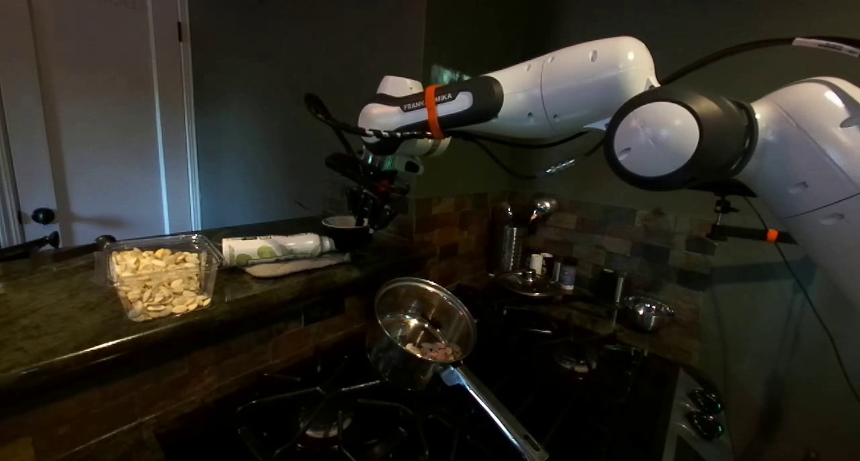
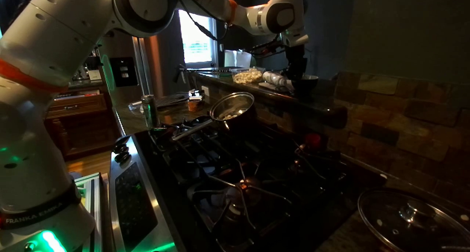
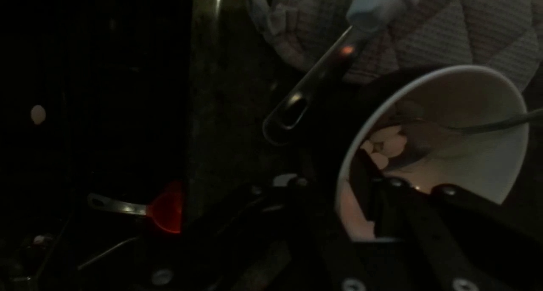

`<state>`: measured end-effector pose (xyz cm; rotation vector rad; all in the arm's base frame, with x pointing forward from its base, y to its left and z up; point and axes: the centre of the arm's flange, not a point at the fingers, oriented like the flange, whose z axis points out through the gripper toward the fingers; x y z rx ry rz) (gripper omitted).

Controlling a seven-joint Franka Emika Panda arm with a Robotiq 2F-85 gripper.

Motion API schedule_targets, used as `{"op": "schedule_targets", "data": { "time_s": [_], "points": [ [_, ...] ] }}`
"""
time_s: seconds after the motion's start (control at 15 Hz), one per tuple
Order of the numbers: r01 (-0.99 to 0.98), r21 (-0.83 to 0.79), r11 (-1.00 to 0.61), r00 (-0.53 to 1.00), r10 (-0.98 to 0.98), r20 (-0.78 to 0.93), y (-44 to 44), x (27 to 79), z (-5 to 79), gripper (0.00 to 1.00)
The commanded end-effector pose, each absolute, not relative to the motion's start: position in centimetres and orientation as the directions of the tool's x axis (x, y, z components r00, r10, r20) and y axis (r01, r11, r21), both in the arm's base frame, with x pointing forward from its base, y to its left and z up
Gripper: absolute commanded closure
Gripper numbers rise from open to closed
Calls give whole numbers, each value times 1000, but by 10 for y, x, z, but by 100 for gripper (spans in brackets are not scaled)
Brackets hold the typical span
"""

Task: Remove the cup from the stove top and place it on the counter top

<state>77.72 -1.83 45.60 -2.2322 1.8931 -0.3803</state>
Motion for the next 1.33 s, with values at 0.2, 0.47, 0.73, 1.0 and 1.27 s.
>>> {"op": "schedule_targets", "data": {
  "time_s": [0.2,0.47,0.73,1.0,1.27],
  "points": [
    [-942,-310,-126,110,-992,67,-22,781,474,15],
    [-936,-325,-138,120,-990,75,-46,739,507,0],
    [-939,-277,-206,214,-977,3,-95,689,532,0],
    [-911,-240,-336,368,-924,-106,-142,629,533,0],
    [-855,-240,-460,509,-834,-213,-181,576,504,0]
  ]
}}
